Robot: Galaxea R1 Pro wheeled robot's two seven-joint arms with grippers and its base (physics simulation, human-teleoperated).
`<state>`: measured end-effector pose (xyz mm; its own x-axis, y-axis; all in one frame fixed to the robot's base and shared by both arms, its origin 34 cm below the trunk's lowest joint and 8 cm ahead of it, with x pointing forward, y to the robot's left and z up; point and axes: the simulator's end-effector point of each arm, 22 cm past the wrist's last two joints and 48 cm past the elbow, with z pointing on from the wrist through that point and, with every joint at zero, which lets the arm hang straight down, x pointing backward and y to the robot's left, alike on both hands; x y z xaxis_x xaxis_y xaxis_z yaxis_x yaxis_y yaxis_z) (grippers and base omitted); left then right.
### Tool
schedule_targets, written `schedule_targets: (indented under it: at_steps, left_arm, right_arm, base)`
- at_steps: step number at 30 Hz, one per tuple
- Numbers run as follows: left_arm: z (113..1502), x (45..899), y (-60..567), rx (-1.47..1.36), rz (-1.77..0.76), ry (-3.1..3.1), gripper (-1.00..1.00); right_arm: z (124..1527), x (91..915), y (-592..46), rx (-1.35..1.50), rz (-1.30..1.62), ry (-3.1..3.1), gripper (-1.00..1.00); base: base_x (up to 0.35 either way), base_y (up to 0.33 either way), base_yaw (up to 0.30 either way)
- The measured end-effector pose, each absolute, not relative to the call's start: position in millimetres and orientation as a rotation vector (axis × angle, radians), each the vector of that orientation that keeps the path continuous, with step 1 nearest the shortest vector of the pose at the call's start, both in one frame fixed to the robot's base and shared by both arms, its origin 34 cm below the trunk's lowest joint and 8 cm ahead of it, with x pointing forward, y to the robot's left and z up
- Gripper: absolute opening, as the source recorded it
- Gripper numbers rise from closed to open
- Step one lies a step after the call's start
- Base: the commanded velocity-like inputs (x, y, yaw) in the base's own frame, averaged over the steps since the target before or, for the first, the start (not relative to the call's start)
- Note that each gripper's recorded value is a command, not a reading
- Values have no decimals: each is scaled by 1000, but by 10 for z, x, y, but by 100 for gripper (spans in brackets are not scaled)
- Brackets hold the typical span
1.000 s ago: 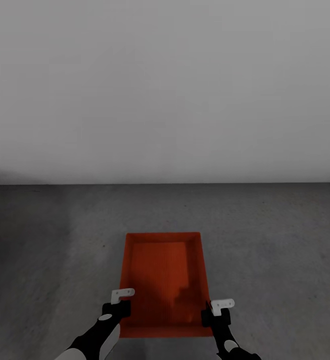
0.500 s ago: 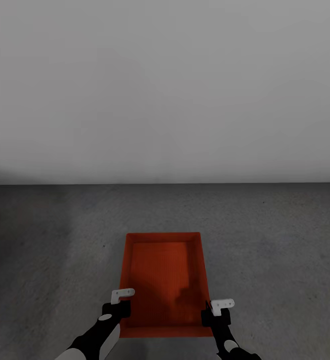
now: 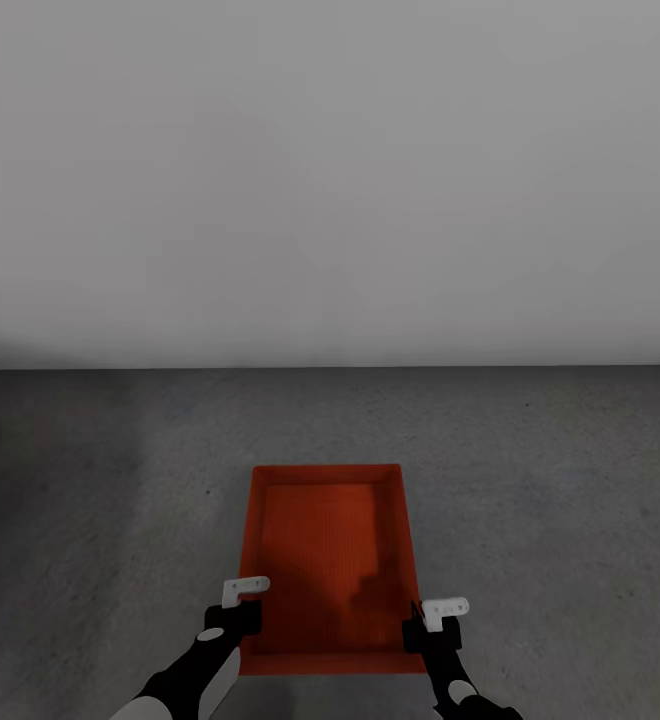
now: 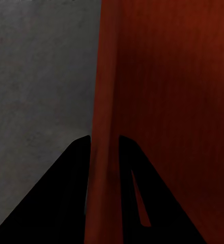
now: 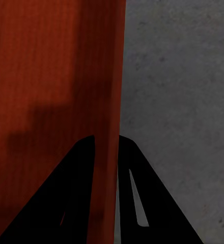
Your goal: Move the two storage containers from the living room to the garage. In the garage, place one container on the floor and stack the other container on top of it (either order is fine).
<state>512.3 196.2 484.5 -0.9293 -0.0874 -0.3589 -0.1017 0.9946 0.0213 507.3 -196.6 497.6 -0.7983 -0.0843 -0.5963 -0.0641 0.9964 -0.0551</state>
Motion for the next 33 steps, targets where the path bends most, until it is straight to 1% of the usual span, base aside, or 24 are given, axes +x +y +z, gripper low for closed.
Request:
schedule_targets:
  at_steps: [8, 33]
  left_arm:
    - [4852, 5144, 1968, -137, 54, 2767, -100]
    - [4848, 5135, 1970, -140, 53, 2766, -100]
  right_arm:
    - [4986, 5096, -1959, -103, -43, 2492, -100]
    - [4987, 5097, -1957, -107, -44, 2491, -100]
  base:
    - [0, -68, 0]
    - [0, -1, 0]
